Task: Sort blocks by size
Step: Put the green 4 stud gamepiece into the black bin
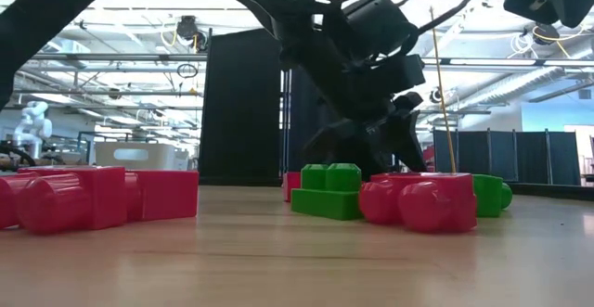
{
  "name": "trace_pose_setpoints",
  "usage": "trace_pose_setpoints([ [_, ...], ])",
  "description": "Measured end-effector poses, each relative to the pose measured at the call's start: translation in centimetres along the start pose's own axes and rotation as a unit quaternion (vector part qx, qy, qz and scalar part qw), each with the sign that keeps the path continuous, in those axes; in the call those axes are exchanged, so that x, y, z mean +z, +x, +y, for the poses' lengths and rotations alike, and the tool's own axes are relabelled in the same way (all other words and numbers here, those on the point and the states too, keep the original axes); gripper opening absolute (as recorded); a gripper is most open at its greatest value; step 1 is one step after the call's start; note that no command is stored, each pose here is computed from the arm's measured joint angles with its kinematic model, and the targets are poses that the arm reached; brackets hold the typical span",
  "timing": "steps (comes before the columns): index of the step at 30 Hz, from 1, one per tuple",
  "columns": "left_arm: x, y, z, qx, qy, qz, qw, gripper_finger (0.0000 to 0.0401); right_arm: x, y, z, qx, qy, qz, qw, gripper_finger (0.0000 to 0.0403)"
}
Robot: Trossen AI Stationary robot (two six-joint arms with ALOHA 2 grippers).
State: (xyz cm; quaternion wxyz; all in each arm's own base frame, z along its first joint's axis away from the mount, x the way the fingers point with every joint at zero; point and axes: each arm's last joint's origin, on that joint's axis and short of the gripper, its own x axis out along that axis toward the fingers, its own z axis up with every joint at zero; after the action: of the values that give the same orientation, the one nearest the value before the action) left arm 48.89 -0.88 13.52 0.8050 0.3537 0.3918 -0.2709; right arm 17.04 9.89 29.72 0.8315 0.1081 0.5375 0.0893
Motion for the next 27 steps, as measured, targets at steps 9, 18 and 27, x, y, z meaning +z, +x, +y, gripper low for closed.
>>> trace_pose_setpoints([
  [9, -0.1, 0.1, -0.2, -0.008, -0.044, 0.005, 0.999, 0.0287, 0.3, 0.0, -0.5, -0.007, 0.003, -0.002, 1.0, 0.0221],
  [18, -1.3, -0.2, -0.3, -0.023, -0.123, 0.048, 0.991, 0.0287, 0.5, 0.0, -1.0, -0.013, 0.012, -0.006, 1.0, 0.0221],
  [27, -0.1, -1.8, -1.3, -0.011, -0.131, 0.102, 0.986, 0.0287, 0.5, 0.0, -1.0, -0.013, -0.003, -0.006, 1.0, 0.0221],
])
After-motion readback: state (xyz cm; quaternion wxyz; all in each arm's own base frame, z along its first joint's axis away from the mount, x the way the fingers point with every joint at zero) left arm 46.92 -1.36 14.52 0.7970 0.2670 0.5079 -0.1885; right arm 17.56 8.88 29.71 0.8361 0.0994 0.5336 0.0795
